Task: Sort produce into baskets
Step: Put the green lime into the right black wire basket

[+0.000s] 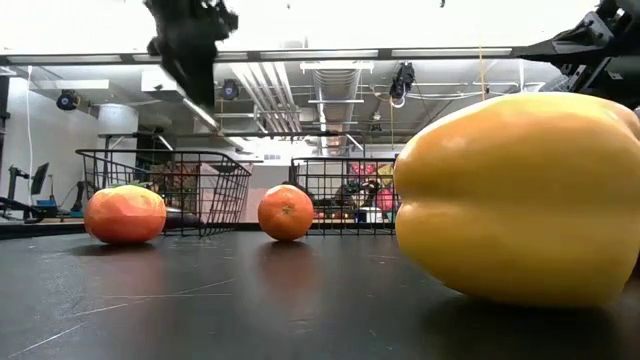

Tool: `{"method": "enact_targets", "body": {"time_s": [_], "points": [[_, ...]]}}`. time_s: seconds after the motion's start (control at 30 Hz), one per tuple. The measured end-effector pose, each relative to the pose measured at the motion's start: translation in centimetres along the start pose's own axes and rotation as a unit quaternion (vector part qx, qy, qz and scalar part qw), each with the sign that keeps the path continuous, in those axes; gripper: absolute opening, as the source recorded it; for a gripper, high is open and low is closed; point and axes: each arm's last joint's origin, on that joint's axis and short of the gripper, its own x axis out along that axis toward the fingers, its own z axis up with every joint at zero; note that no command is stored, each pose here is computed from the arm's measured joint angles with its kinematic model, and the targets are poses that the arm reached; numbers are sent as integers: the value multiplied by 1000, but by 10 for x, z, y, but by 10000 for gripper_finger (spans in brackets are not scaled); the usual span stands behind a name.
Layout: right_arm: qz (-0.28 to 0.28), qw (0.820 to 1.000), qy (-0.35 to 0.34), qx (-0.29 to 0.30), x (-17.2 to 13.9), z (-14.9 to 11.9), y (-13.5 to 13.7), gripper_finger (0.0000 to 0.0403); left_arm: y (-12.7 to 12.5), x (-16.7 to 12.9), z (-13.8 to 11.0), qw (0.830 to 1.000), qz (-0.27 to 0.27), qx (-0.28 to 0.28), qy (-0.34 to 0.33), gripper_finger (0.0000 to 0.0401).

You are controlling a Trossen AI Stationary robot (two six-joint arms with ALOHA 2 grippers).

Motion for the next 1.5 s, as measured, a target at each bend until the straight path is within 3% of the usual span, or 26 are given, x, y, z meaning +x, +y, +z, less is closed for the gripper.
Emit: {"method": "enact_targets", "body": {"time_s": [0.13,0.23,0.43,0.6,0.83,1.03,1.27,1.4,1.5], "points": [[-8,1000,-25,-13,1,4,1,343,-25,-40,-22,994,-12,42,-104,252],[-3,999,-34,-12,3,6,2,343,-37,-61,-38,985,-10,34,-168,252],[-7,999,-47,-20,14,8,4,343,-48,-80,-53,970,1,38,-242,252],[-40,999,-10,-31,32,8,4,343,-50,-80,-54,967,13,48,-252,252],[-104,989,99,-45,66,37,22,343,-52,-79,-56,968,6,81,-238,252],[-215,943,253,-23,79,63,36,343,-62,-77,-72,968,-19,65,-243,252],[-331,867,371,30,75,90,50,343,-73,-76,-83,965,-53,39,-253,252],[-378,827,415,39,76,90,50,343,-73,-70,-86,962,-27,60,-266,252],[-386,815,431,31,83,87,49,343,-72,-68,-86,955,4,91,-282,252]]}}
